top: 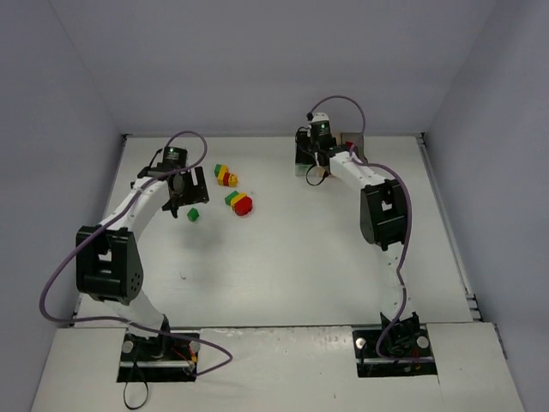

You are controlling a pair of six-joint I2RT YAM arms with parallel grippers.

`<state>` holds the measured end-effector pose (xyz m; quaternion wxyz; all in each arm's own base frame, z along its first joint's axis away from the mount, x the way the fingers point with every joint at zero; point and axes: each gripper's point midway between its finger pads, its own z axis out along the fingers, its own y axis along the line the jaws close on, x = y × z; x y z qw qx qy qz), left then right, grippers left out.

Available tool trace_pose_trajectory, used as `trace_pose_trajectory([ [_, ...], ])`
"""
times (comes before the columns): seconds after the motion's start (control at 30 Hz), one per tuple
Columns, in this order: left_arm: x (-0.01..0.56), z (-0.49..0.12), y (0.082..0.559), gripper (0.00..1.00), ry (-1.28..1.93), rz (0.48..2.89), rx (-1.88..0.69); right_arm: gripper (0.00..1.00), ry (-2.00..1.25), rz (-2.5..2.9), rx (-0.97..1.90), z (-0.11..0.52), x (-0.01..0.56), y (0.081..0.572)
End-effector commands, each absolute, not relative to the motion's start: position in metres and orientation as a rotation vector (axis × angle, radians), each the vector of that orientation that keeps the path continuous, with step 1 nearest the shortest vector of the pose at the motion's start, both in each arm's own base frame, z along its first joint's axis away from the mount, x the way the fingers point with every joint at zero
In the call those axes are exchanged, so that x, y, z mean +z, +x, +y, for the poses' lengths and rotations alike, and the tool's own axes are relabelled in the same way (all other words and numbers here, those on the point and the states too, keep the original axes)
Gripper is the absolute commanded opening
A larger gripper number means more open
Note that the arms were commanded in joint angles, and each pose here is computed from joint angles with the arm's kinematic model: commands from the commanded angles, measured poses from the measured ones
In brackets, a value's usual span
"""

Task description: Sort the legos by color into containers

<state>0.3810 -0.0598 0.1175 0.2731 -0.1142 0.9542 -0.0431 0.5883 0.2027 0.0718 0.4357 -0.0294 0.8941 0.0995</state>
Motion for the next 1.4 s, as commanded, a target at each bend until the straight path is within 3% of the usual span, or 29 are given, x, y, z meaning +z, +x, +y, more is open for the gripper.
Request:
trace_pose_trajectory([
  [0.0,0.135,-0.051,0.406,0.80,-0.262,2.491,-0.061,0.51,-0.095,2.039,0.294,0.207,0.158,0.606],
  [0.27,0.112,-0.041,0.430,0.77,-0.134,2.527,0.055,0.52,-0.135,1.973,0.363,0.208,0.216,0.575],
  [0.5,0.094,-0.058,0.429,0.59,-0.110,2.608,-0.045,0.52,-0.137,1.904,0.409,0.201,0.268,0.528],
  [0.73,0.077,-0.052,0.416,0.58,-0.107,2.639,-0.013,0.52,-0.143,1.950,0.465,0.199,0.253,0.488],
  [0.93,0.064,-0.053,0.418,0.50,-0.105,2.674,-0.005,0.52,-0.149,1.987,0.482,0.199,0.239,0.463],
  [1.13,0.059,-0.053,0.424,0.38,-0.103,2.662,0.017,0.52,-0.149,2.001,0.481,0.193,0.233,0.445],
  [1.27,0.056,-0.056,0.422,0.15,-0.115,2.674,0.008,0.52,-0.156,2.004,0.491,0.192,0.231,0.434],
  [1.37,0.074,-0.064,0.423,0.05,-0.147,2.633,-0.059,0.52,-0.187,1.995,0.518,0.198,0.235,0.422],
])
